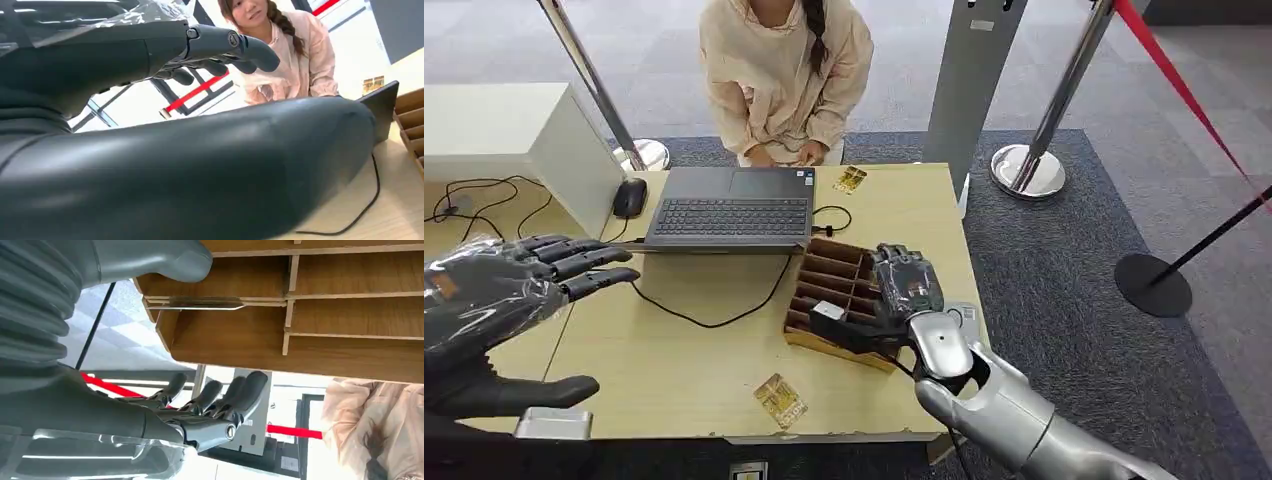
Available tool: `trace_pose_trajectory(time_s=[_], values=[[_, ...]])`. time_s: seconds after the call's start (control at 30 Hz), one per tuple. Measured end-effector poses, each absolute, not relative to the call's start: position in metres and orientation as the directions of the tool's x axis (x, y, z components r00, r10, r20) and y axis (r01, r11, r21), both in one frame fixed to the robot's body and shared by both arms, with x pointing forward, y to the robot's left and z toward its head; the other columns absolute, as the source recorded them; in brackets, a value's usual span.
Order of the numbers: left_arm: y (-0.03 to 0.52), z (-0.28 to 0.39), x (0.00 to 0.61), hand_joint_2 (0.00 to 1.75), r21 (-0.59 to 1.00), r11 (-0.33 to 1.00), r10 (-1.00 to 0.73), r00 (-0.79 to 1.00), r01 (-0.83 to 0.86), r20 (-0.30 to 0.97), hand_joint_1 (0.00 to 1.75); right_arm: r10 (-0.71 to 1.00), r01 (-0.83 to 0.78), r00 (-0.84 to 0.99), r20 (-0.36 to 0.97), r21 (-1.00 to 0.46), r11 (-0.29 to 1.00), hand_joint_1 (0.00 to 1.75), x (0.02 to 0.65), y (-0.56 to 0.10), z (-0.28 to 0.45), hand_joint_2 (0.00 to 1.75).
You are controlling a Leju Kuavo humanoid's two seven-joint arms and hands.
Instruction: Pass the card to the sensor for recognition and then transmit it.
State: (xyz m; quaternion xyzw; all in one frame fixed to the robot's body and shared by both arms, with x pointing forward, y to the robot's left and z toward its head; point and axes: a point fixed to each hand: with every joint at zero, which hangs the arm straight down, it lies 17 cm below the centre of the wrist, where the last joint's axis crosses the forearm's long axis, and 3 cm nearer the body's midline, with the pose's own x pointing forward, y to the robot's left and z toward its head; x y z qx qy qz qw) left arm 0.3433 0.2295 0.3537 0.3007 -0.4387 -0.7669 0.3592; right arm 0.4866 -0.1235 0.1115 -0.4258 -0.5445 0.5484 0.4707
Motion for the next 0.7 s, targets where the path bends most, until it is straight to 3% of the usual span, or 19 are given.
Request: trace_pose_trajectory(time_s=[0.7], values=[[0.2297, 0.3507, 0.3429, 0.00, 0.886, -0.363, -0.813, -0.564, 0.290, -0.148, 0.00, 0.981, -0.061, -0.187, 0.054, -0.997, 0.043, 0.56, 0.4879, -0.1243, 0.1063, 1.75]])
